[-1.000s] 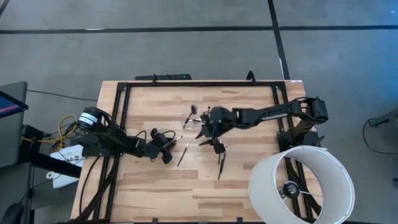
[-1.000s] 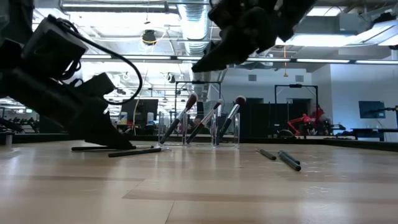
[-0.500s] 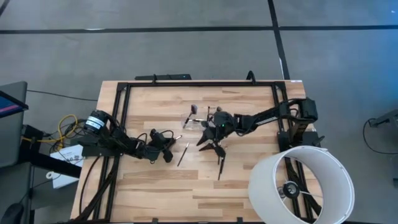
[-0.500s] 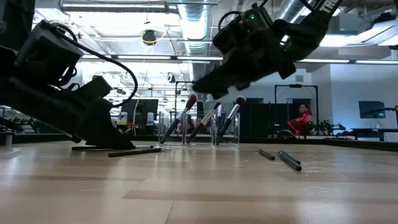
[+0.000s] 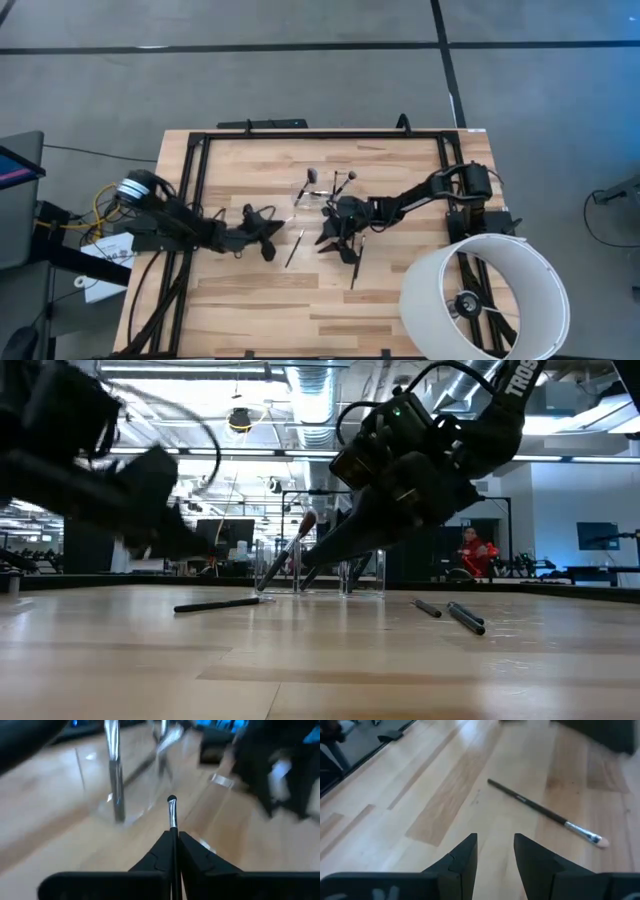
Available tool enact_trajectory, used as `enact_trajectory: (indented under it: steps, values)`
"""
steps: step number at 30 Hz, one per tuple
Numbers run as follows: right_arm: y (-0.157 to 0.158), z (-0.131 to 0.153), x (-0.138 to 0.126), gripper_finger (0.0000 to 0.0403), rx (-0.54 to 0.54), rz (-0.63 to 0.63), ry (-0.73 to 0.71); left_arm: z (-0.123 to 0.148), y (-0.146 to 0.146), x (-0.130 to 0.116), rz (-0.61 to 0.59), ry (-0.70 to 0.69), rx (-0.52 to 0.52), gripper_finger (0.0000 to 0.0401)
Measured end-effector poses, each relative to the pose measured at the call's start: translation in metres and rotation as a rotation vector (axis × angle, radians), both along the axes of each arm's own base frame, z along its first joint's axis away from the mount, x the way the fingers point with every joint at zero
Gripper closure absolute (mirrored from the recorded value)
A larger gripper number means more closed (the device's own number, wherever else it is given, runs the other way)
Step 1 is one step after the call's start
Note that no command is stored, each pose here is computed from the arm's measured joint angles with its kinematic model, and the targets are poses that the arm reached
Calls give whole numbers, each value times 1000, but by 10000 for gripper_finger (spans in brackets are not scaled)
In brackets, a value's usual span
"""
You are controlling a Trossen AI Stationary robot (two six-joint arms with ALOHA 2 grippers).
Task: Put items in baskets/containers
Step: Put the eyeshadow brush into the transparent organizer
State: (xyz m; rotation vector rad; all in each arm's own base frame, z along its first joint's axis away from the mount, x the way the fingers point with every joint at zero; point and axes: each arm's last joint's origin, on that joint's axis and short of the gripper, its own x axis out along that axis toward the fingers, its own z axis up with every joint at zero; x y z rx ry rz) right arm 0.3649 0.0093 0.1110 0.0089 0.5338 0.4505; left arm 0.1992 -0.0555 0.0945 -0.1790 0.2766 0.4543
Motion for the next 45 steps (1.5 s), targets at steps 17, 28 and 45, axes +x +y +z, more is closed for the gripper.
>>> enact_trajectory:
  steps: [17,28,45]
  values:
    - [-4,10,4,282,2,-30,-89,78,53,24,-63,-381,193,389]
    - [-45,114,-18,282,-10,-326,-358,88,45,27,-270,-526,297,387]
    - [-42,126,4,282,-11,-235,-623,98,41,20,-303,-568,346,386]
